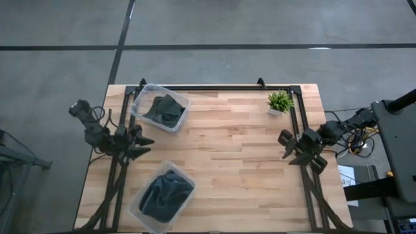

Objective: Pick & Place hat
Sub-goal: Return to Home Position

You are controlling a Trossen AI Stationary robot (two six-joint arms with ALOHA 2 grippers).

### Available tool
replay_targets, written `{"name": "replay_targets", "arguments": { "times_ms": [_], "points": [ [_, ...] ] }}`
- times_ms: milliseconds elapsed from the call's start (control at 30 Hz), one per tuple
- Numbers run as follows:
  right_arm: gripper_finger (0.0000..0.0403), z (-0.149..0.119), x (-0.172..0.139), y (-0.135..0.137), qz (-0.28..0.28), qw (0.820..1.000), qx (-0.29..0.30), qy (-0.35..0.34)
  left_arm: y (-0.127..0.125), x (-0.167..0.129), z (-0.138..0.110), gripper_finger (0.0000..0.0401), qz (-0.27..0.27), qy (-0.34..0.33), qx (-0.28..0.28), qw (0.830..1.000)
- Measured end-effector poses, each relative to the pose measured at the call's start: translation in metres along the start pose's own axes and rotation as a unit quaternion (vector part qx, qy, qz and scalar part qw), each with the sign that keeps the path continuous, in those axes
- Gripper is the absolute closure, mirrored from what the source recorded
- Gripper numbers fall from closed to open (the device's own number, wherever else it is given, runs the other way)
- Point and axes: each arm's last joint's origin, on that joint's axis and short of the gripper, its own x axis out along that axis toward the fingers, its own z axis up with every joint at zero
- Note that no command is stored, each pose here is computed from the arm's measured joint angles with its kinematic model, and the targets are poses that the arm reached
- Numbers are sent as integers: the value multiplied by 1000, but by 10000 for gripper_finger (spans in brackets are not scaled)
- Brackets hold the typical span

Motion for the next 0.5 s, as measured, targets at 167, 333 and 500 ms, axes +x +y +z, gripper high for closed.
{"name": "replay_targets", "arguments": {
  "times_ms": [167, 333, 500],
  "points": [
    [277, -1, 0, 2, 42, 999, -2, 17, 5, 3, -5, 222, -10, 8, 18, 1000],
    [271, -1, 0, 4, 61, 998, -2, 24, 12, 7, -10, 222, -18, 12, 52, 998],
    [273, -3, 1, 4, 85, 995, -48, 34, 21, 9, -20, 222, -25, 29, 72, 997]
  ]
}}
